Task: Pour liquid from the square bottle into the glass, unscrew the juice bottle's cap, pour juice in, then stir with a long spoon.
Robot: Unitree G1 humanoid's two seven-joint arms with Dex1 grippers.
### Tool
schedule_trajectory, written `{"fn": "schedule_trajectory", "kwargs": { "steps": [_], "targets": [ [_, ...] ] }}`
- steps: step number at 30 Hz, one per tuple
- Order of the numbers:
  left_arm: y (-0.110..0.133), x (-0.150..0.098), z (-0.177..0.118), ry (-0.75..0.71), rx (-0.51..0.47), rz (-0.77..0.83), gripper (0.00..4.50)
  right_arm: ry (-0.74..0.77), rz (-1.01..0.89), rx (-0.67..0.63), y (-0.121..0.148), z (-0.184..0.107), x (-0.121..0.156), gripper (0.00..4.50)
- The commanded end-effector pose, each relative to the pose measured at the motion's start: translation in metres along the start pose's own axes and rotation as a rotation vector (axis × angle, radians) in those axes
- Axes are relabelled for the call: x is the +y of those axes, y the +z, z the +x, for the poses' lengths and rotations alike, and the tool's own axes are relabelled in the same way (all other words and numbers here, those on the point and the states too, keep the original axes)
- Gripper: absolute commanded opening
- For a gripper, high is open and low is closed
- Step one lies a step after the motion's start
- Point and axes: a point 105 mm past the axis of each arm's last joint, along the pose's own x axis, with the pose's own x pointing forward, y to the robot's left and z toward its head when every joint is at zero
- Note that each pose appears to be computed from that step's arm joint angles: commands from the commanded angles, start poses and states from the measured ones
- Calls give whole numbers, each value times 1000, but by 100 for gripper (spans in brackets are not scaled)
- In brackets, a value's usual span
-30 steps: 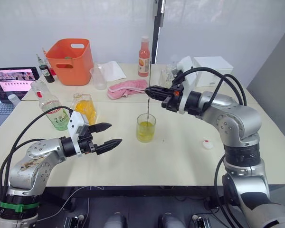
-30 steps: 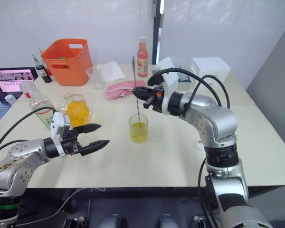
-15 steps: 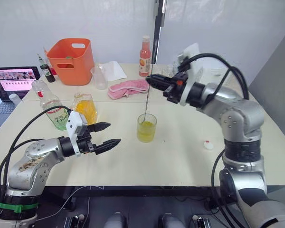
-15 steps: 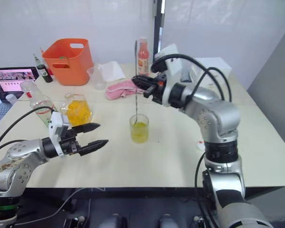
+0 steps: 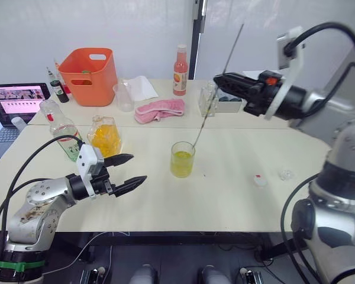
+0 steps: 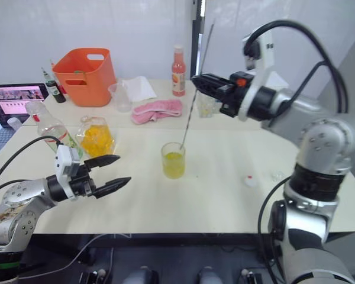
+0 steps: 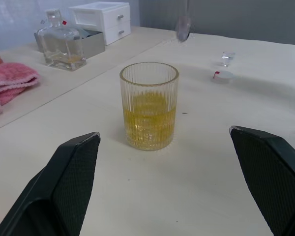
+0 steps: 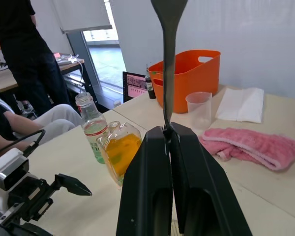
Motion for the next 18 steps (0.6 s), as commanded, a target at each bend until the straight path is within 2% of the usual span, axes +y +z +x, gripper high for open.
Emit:
{"fn": "schedule_trajectory", "kwargs": {
  "steps": [1, 5, 18],
  "targets": [
    [9, -5, -4, -50, -12, 48, 447, 13, 59, 83, -2, -13, 2, 0],
    [5, -9, -1, -94, -9, 52, 447, -86, 166, 302, -48, -18, -19, 0],
    [5, -14, 10, -131, -28, 62, 447, -366, 383, 676, -172, -12, -68, 0]
  ]
}}
